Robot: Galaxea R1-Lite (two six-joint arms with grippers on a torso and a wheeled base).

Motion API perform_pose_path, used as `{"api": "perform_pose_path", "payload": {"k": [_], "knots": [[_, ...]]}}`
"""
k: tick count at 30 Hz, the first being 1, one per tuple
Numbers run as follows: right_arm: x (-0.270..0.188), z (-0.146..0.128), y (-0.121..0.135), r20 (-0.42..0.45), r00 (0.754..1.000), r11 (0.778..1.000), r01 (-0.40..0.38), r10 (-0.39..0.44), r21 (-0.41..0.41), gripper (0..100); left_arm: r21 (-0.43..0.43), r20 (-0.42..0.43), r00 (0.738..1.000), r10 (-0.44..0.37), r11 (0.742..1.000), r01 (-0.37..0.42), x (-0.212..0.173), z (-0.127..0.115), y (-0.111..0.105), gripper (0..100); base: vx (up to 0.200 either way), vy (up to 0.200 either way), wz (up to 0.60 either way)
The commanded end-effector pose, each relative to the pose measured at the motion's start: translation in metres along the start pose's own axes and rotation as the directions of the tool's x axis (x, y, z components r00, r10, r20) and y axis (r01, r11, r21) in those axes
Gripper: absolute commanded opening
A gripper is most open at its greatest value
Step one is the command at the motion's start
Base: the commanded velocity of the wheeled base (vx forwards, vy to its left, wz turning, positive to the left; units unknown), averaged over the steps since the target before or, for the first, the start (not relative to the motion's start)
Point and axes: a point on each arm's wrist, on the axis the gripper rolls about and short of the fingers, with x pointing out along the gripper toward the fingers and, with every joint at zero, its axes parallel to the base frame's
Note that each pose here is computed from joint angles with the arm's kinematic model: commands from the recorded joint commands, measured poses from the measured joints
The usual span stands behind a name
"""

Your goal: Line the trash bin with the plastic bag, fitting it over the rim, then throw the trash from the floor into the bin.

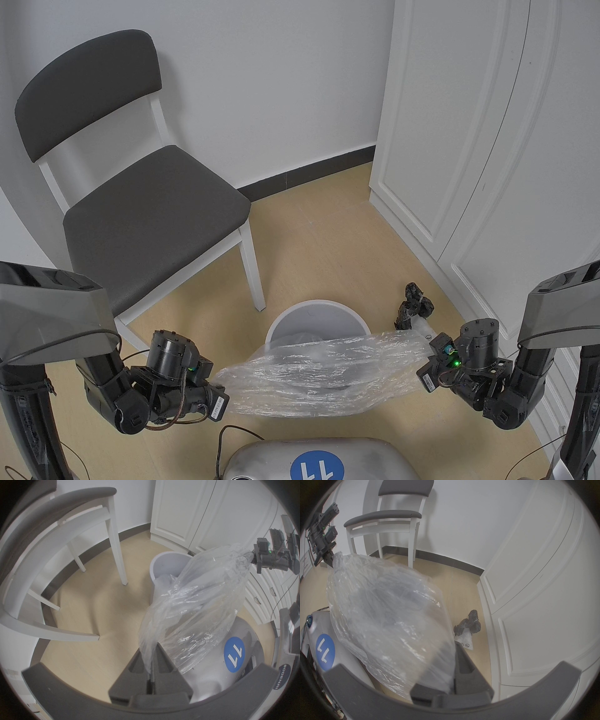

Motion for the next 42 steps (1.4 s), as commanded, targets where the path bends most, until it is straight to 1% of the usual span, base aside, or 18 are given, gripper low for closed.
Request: {"api": "perform_pose_path", "payload": {"k": [1,3,5,8,10,11,13,16,18,19,23,25,26,27,29,31,36,42], "knots": [[0.012,-0.012,0.013,-0.039,0.999,0.999,-0.026,0.025,-0.02,0,0.012,-0.053,0.998,-0.034,0.999,0.035,0.02,-0.011,-0.007,0,0.0,0.0,0.0],[0.022,-0.018,0.02,-0.056,0.998,0.999,-0.034,0.033,-0.027,0,0.011,-0.07,0.997,-0.038,0.999,0.039,0.03,-0.015,-0.01,0,0.0,0.0,0.0],[0.032,-0.022,0.027,-0.063,0.997,0.999,-0.034,0.033,-0.027,0,0.012,-0.062,0.997,-0.036,0.999,0.037,0.036,-0.016,-0.011,0,0.0,0.0,0.0],[0.046,-0.024,0.031,-0.038,0.999,1.0,-0.013,0.013,-0.009,0,0.02,-0.035,0.999,-0.032,0.999,0.033,0.043,-0.018,-0.012,0,0.0,0.0,0.0],[0.058,-0.027,0.034,-0.01,1.0,1.0,0.007,-0.007,0.007,0,0.024,0.011,1.0,-0.028,0.999,0.028,0.051,-0.02,-0.012,0,0.0,0.0,0.0],[0.06,-0.027,0.035,-0.003,1.0,1.0,0.01,-0.01,0.011,0,0.024,0.02,0.999,-0.026,0.999,0.025,0.052,-0.02,-0.012,0,0.0,0.0,0.0],[0.071,-0.028,0.038,0.017,1.0,0.999,0.021,-0.021,0.033,0,0.022,0.079,0.997,0.009,1.0,-0.01,0.06,-0.021,-0.012,0,0.0,0.0,0.0],[0.08,-0.025,0.041,0.04,0.999,0.997,0.027,-0.03,0.075,0,0.016,0.154,0.987,0.053,0.998,-0.056,0.068,-0.02,-0.012,0,0.0,0.0,0.0],[0.082,-0.025,0.042,0.044,0.999,0.996,0.028,-0.031,0.086,0,0.011,0.194,0.979,0.063,0.998,-0.066,0.07,-0.019,-0.012,0,0.0,0.0,0.0],[0.082,-0.025,0.04,0.041,0.999,0.996,0.031,-0.035,0.085,0,0.012,0.199,0.978,0.063,0.998,-0.067,0.069,-0.019,-0.011,0,0.0,0.0,0.0],[0.078,-0.031,0.032,0.011,0.999,0.996,0.044,-0.045,0.075,0,0.029,0.185,0.98,0.076,0.996,-0.083,0.064,-0.022,-0.007,0,0.0,0.0,0.0],[0.074,-0.035,0.026,-0.01,0.999,0.998,0.052,-0.052,0.044,0,0.056,0.171,0.981,0.093,0.993,-0.104,0.062,-0.026,0.003,0,0.0,0.0,0.0],[0.074,-0.035,0.026,-0.01,0.999,0.998,0.052,-0.052,0.044,0,0.056,0.171,0.981,0.093,0.993,-0.104,0.062,-0.026,0.003,0,0.0,0.0,0.0],[0.072,-0.04,0.022,-0.03,0.998,0.998,0.056,-0.055,0.009,0,0.087,0.146,0.984,0.1,0.99,-0.113,0.059,-0.033,0.01,0,0.0,0.0,0.0],[0.07,-0.045,0.023,-0.05,0.998,0.999,0.049,-0.05,-0.014,0,0.108,0.13,0.988,0.079,0.99,-0.093,0.058,-0.038,0.01,0,0.0,0.0,0.0],[0.07,-0.049,0.025,-0.066,0.997,0.999,0.041,-0.043,-0.025,0,0.113,0.118,0.991,0.062,0.991,-0.075,0.056,-0.04,0.009,0,0.0,0.0,0.0],[0.073,-0.055,0.029,-0.08,0.996,0.999,0.033,-0.036,-0.031,0,0.112,0.103,0.993,0.06,0.991,-0.072,0.059,-0.045,0.01,0,0.0,0.0,0.0],[0.074,-0.052,0.031,-0.064,0.997,0.999,0.032,-0.034,-0.027,0,0.103,0.131,0.99,0.059,0.992,-0.073,0.061,-0.041,0.01,0,0.0,0.0,0.0]]}}
